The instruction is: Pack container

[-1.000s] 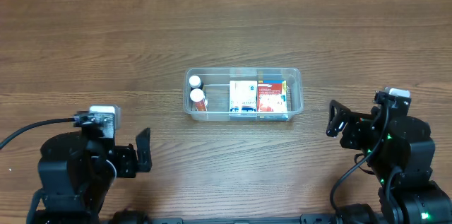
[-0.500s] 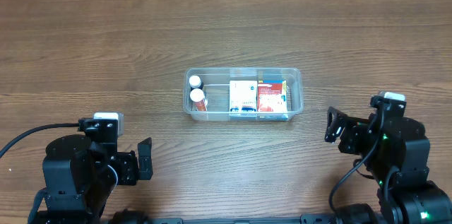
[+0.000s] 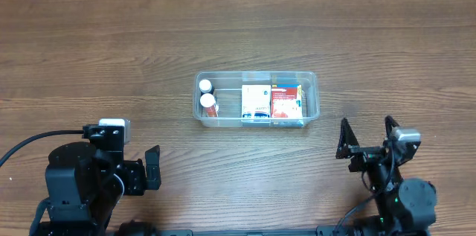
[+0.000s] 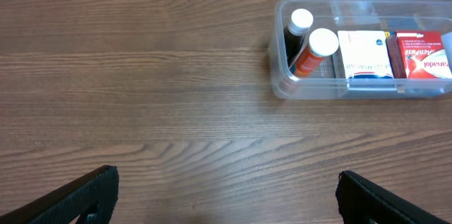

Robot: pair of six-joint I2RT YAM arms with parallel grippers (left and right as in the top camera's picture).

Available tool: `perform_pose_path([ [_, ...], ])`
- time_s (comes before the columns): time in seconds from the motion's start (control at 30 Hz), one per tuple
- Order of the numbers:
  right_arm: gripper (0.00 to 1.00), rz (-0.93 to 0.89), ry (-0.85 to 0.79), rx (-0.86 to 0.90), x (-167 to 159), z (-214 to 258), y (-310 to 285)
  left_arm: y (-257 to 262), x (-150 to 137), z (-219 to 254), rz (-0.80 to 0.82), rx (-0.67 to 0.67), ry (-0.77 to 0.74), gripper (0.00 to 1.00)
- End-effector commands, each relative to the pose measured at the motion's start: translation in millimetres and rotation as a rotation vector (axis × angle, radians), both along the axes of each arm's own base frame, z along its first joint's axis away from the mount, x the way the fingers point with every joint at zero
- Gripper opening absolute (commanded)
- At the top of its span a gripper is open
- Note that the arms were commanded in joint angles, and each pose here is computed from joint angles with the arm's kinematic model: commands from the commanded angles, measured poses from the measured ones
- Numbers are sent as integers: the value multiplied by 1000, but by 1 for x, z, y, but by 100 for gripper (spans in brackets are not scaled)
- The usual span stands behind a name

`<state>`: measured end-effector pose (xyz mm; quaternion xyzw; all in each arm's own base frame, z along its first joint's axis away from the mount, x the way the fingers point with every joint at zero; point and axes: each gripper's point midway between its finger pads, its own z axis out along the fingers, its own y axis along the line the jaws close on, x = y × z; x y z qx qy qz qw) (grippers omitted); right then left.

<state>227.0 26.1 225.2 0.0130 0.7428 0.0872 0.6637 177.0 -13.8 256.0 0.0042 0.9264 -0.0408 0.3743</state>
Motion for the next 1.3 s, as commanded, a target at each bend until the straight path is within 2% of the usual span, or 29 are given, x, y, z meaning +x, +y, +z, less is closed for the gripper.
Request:
perform_pose_path([
  [0.0, 100, 39, -110, -106, 5, -6, 4, -1, 0, 0, 6, -12, -3, 100],
  [0.17, 100, -21, -196, -147, 14, -17, -10, -1, 0, 0, 6, -12, -3, 100],
  [0.23, 100, 21, -198, -202, 18, -33, -3, -1, 0, 0, 6, -12, -3, 100],
  [0.3, 100, 88, -130, -255, 17, -53, 6, -1, 0, 0, 6, -12, -4, 100],
  [1.27, 100, 86, -134, -258, 17, -52, 6, -1, 0, 0, 6, -12, -3, 100],
])
